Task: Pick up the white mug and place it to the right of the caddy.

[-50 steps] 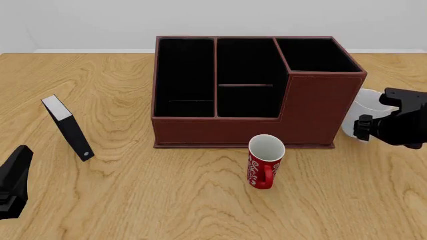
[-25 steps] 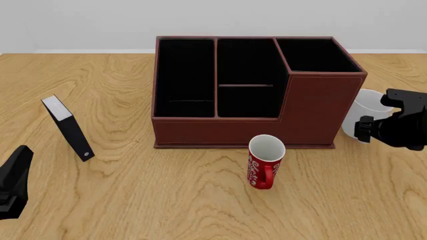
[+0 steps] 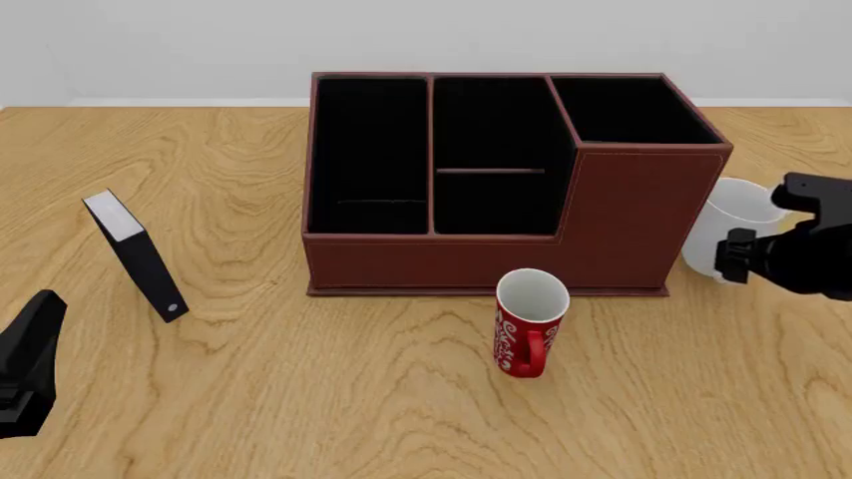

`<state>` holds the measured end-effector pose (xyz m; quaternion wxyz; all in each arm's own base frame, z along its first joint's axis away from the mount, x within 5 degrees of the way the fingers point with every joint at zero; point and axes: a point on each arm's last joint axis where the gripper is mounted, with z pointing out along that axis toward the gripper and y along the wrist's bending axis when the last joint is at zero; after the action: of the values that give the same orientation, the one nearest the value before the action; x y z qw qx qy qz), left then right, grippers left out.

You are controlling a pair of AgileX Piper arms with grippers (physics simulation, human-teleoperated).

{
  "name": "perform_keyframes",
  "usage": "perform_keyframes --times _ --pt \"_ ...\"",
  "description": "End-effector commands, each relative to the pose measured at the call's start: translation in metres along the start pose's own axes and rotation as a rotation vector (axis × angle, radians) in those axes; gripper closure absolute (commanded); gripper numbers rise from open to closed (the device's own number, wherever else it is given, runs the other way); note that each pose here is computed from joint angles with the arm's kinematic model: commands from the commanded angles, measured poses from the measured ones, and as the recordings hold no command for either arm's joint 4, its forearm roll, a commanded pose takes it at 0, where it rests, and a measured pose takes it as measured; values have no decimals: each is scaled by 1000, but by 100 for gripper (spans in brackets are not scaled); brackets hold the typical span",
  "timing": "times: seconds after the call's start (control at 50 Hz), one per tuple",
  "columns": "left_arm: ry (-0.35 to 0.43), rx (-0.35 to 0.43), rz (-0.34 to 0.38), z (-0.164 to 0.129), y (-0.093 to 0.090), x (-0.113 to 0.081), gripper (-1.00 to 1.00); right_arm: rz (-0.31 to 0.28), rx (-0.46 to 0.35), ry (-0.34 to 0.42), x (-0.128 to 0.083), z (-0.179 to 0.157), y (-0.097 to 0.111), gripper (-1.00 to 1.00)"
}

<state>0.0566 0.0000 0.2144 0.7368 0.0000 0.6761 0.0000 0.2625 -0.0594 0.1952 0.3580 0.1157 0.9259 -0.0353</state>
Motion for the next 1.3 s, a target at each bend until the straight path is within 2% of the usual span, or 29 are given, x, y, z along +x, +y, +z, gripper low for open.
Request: perform_keyframes --times 0.02,0.36,1.3 --pt "0 0 0 0 0 0 -100 1 1 -18 -1 -11 -1 -100" --pt "0 0 0 0 0 0 -100 -3 -6 -24 0 -12 2 -100" --pt "0 0 0 0 0 0 -100 -9 -8 -86 -5 -50 2 -100"
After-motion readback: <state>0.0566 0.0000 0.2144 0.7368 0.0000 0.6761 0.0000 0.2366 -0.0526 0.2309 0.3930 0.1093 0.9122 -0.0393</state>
